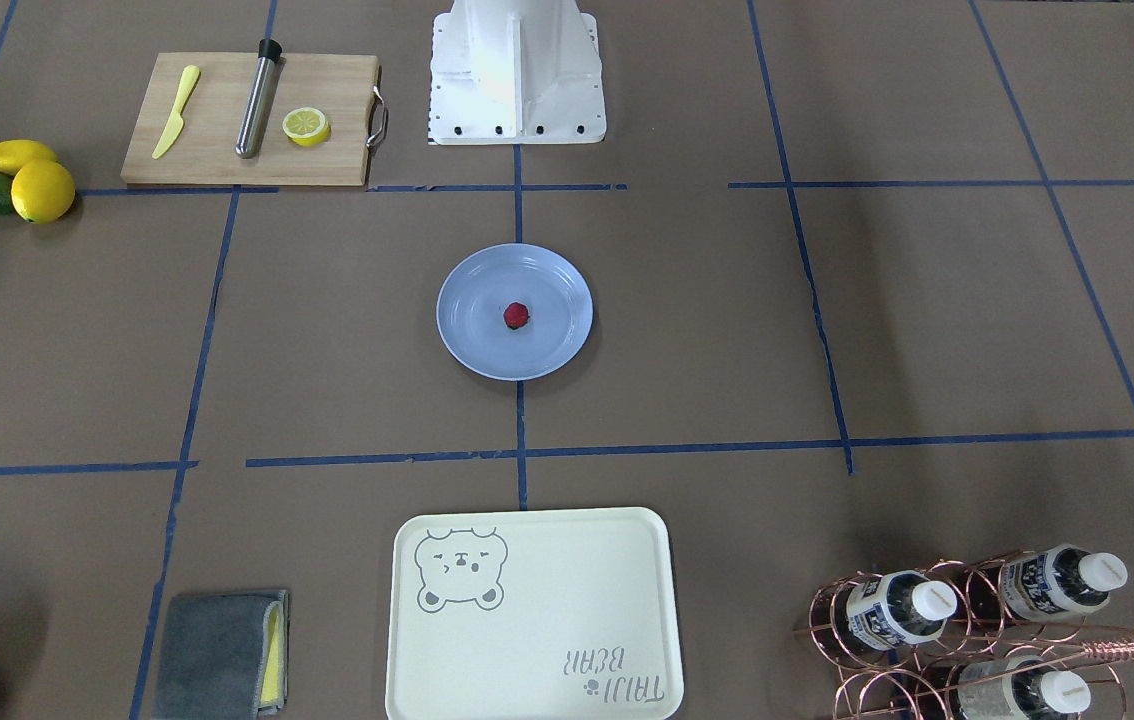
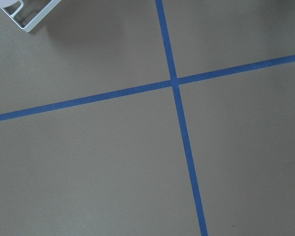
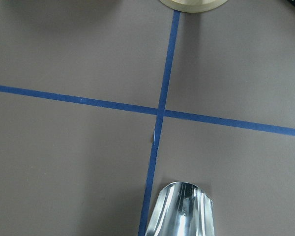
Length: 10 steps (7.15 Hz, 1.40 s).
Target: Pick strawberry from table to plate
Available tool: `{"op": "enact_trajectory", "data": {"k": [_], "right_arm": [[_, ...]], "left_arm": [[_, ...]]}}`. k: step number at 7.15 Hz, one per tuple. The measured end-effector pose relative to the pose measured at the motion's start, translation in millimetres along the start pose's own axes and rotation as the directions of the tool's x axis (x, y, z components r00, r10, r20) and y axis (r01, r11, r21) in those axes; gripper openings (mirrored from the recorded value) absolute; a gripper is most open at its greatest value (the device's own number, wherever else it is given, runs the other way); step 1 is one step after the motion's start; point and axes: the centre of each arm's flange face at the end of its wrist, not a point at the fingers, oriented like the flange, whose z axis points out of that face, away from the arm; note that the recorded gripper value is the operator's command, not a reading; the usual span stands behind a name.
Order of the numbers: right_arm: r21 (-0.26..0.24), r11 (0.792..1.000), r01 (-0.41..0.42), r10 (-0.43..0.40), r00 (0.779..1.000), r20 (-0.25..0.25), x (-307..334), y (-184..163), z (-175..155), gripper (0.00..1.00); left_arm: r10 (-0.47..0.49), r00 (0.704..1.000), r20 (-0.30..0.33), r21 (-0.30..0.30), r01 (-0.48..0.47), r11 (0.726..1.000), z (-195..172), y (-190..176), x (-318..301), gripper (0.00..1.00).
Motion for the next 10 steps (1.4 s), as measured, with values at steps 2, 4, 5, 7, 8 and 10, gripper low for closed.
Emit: {"op": "enact_trajectory", "data": {"k": [2,4,5,7,8,10], "right_arm": [[-0.021,0.999,-0.034,0.034,0.999,0.002,2.6,-0.3,-1.1,1.0],[-0.034,0.998,-0.055,0.055,0.998,0.003,4.3,-0.9,-0.9,1.0],[-0.034,0.996,-0.081,0.081,0.997,0.001,4.5,-1.2,-1.1,1.0],[-0.027,0.986,-0.164,0.164,0.986,-0.003,2.9,-2.3,-2.7,1.0],[-0.025,0.984,-0.178,0.178,0.984,-0.003,2.7,-2.2,-3.0,1.0],[-0.022,0.984,-0.178,0.178,0.984,-0.003,2.0,-2.8,-3.5,1.0]], "left_arm": [[-0.003,1.0,-0.001,-0.002,0.003,1.0,1.2,1.2,-0.9,1.0],[-0.021,1.0,-0.003,-0.007,0.021,1.0,3.6,2.9,-2.8,1.0],[-0.043,0.999,-0.004,-0.007,0.043,0.999,3.9,3.1,-2.9,1.0],[-0.08,0.997,-0.005,-0.007,0.08,0.997,4.5,3.4,-3.4,1.0],[-0.098,0.995,-0.005,-0.007,0.098,0.995,4.9,3.8,-3.6,1.0],[-0.153,0.988,-0.006,-0.005,0.153,0.988,4.7,3.6,-3.4,1.0]]}}
